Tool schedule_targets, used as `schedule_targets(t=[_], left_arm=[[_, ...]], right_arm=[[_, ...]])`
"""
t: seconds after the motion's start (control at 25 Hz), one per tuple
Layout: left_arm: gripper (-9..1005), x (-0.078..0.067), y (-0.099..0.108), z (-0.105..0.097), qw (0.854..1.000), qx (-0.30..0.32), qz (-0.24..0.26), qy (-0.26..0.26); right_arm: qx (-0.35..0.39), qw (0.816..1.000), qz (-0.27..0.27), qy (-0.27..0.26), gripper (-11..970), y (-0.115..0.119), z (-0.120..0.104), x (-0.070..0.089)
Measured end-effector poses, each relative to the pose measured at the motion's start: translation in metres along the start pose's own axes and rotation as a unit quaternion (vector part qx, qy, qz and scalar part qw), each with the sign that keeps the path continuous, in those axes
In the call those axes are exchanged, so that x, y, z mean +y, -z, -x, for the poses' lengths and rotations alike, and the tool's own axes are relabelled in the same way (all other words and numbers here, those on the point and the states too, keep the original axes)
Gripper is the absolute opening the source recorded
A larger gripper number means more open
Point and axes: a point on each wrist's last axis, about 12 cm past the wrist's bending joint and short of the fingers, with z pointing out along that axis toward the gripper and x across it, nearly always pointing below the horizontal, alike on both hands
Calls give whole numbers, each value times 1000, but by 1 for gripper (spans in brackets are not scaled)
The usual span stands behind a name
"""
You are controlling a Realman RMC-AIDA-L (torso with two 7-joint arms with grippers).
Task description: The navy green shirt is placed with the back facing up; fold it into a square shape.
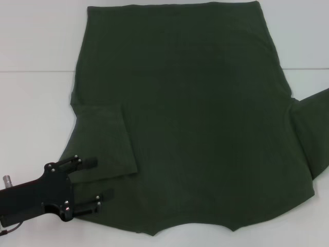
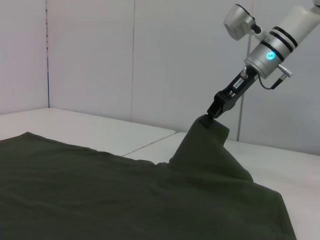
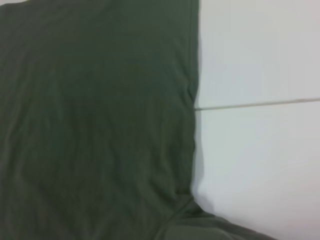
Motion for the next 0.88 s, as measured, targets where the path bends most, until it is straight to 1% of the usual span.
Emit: schedule_targets(t=[0.28,0.44,0.6,0.76,0.88], left_arm=[[825,1,0,1,1000,1,1,5],[825,1,0,0,1000,2,1,5],[825,1,0,1,1000,2,1,5],[825,2,0,1,1000,4,0,4],[825,2,0,0,1000,5,0,5]], right_arm=[[-9,1000,5,8,23,1,7,8],[-4,1000,15,23,23,-2,12,20],[10,998,35,52,23,-9,18,44],[28,994,53,90,22,-17,24,75],[48,989,59,126,22,-26,25,103]])
